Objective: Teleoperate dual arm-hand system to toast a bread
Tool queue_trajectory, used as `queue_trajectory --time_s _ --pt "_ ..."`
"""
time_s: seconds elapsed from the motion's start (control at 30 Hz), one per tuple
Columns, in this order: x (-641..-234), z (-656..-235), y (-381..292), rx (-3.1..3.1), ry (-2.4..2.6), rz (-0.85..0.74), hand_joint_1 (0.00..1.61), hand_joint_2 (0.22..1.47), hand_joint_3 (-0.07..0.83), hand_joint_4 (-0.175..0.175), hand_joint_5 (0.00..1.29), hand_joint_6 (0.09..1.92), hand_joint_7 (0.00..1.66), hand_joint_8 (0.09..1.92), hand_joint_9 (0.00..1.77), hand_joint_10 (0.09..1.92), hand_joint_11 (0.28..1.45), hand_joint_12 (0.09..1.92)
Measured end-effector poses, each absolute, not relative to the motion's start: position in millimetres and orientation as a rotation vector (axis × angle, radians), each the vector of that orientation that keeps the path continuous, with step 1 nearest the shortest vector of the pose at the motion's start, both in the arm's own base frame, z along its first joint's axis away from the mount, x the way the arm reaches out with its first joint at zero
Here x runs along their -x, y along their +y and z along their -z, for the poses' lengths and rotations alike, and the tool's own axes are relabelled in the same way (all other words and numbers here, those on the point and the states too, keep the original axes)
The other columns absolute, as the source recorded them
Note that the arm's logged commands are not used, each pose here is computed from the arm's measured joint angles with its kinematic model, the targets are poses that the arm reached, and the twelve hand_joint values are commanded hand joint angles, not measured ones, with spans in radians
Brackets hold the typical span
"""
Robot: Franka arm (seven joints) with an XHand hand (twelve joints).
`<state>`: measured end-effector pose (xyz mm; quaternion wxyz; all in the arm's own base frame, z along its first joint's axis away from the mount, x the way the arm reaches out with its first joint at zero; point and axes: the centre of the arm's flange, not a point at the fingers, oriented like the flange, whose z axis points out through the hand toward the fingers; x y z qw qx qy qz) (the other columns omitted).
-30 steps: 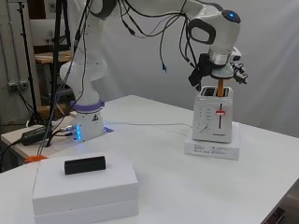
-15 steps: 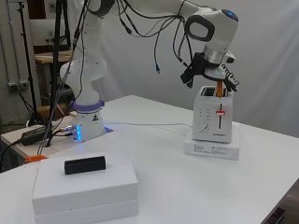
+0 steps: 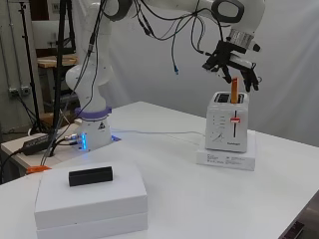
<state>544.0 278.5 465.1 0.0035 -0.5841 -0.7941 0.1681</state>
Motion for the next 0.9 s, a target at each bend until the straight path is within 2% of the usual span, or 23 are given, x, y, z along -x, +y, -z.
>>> queue_trajectory --time_s 0.03,0.07,0.1,0.13,0.17,0.27,0.33,0.5,0.67,0.7,0.73,0.77,0.8,0.83,0.87,0.9 --pt "-544 -464 278 1.821 -2.490 -0.526 0.92 1.12 0.001 0.029 0.79 0.43 0.86 0.32 0.98 0.36 0.70 0.09" --pt "-543 -463 278 1.814 -2.490 -0.530 1.11 1.13 0.002 -0.063 0.83 0.79 0.86 0.60 0.99 0.67 0.73 0.09" --pt "-542 -463 278 1.813 -2.490 -0.529 1.23 1.13 0.001 -0.118 0.84 1.03 0.86 0.78 0.99 0.87 0.76 0.09" --pt "-542 -465 277 1.815 -2.494 -0.515 1.30 1.14 0.001 -0.148 0.84 1.17 0.85 0.88 0.98 0.98 0.77 0.09" --pt "-540 -465 275 1.817 -2.501 -0.491 1.33 1.15 0.001 -0.163 0.83 1.26 0.84 0.94 0.97 1.04 0.77 0.09" --pt "-534 -457 270 1.818 -2.505 -0.419 1.35 1.16 0.000 -0.175 0.80 1.36 0.83 1.00 0.96 1.09 0.76 0.09" --pt "-530 -447 263 1.820 -2.460 -0.373 1.35 1.15 0.000 -0.175 0.79 1.35 0.86 0.97 0.98 1.09 0.77 0.09" --pt "-532 -454 252 1.869 -2.403 -0.227 1.37 1.12 -0.001 -0.175 0.79 1.27 0.98 0.82 1.05 1.01 0.81 0.09" --pt "-534 -454 238 1.934 -2.316 -0.129 1.37 1.11 -0.001 -0.175 0.82 1.22 1.02 0.79 1.08 0.96 0.82 0.09" --pt "-535 -453 237 1.944 -2.285 -0.128 1.37 1.09 0.014 -0.153 0.85 1.12 1.05 0.77 1.09 1.01 0.81 0.26" --pt "-535 -451 234 1.951 -2.257 -0.128 1.24 1.10 0.018 -0.033 0.88 1.11 1.06 0.98 1.14 1.24 0.81 0.74" --pt "-536 -449 231 1.960 -2.231 -0.124 1.13 1.13 0.019 0.061 0.88 1.14 1.07 1.34 1.20 1.53 0.86 1.20" --pt "-537 -446 229 1.972 -2.203 -0.114 1.06 1.14 0.019 0.118 0.88 1.18 1.06 1.61 1.24 1.71 0.90 1.50" --pt "-538 -443 226 1.985 -2.174 -0.105 1.02 1.15 0.017 0.148 0.87 1.20 1.06 1.78 1.27 1.82 0.92 1.67" --pt "-538 -436 223 1.996 -2.146 -0.109 1.00 1.16 0.015 0.163 0.87 1.21 1.05 1.86 1.28 1.87 0.93 1.75" --pt "-537 -434 222 2.001 -2.140 -0.107 0.73 1.14 0.006 0.140 0.80 0.94 0.96 1.43 1.14 1.54 0.80 1.46"
